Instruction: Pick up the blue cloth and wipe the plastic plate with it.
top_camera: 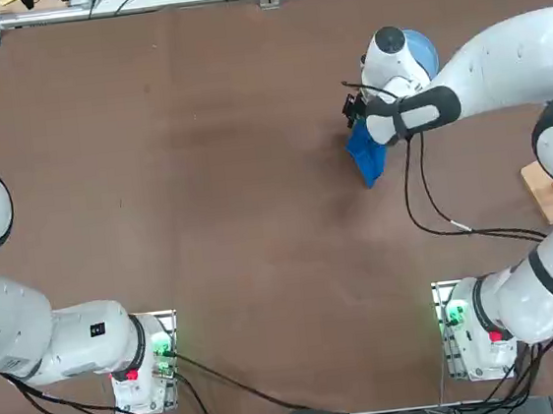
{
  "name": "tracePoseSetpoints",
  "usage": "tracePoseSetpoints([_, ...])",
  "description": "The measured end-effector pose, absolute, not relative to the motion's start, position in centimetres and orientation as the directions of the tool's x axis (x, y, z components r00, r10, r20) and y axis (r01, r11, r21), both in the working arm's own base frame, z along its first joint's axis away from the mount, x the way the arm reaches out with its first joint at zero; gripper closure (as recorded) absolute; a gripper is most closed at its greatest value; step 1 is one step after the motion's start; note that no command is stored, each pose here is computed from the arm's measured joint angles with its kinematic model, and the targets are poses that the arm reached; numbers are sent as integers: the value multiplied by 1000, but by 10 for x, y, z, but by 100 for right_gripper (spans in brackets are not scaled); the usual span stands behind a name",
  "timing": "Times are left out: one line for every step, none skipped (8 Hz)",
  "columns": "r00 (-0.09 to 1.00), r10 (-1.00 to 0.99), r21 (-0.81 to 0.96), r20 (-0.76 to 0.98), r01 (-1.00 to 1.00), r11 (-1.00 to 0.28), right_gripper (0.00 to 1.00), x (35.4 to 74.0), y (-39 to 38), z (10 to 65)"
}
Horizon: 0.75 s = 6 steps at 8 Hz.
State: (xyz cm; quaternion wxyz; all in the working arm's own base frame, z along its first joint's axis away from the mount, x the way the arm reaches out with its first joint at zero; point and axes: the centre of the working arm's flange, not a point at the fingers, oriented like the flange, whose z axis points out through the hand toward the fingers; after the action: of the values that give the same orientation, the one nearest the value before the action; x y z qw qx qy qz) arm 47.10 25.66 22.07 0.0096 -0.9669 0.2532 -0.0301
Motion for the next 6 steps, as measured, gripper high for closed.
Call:
tracePoseSetpoints([871,-488,-40,59,-486,-873,0,472,256,219])
tracePoseSetpoints([872,-485,-48,67,-483,-874,0,474,256,219])
tracePoseSetpoints([871,-486,-60,74,-482,-874,0,475,255,219])
tracePoseSetpoints([869,-489,-67,78,-485,-872,0,477,253,217])
tracePoseSetpoints([866,-494,-71,78,-489,-869,0,479,250,210])
tracePoseSetpoints([866,-494,-68,77,-490,-869,0,479,247,201])
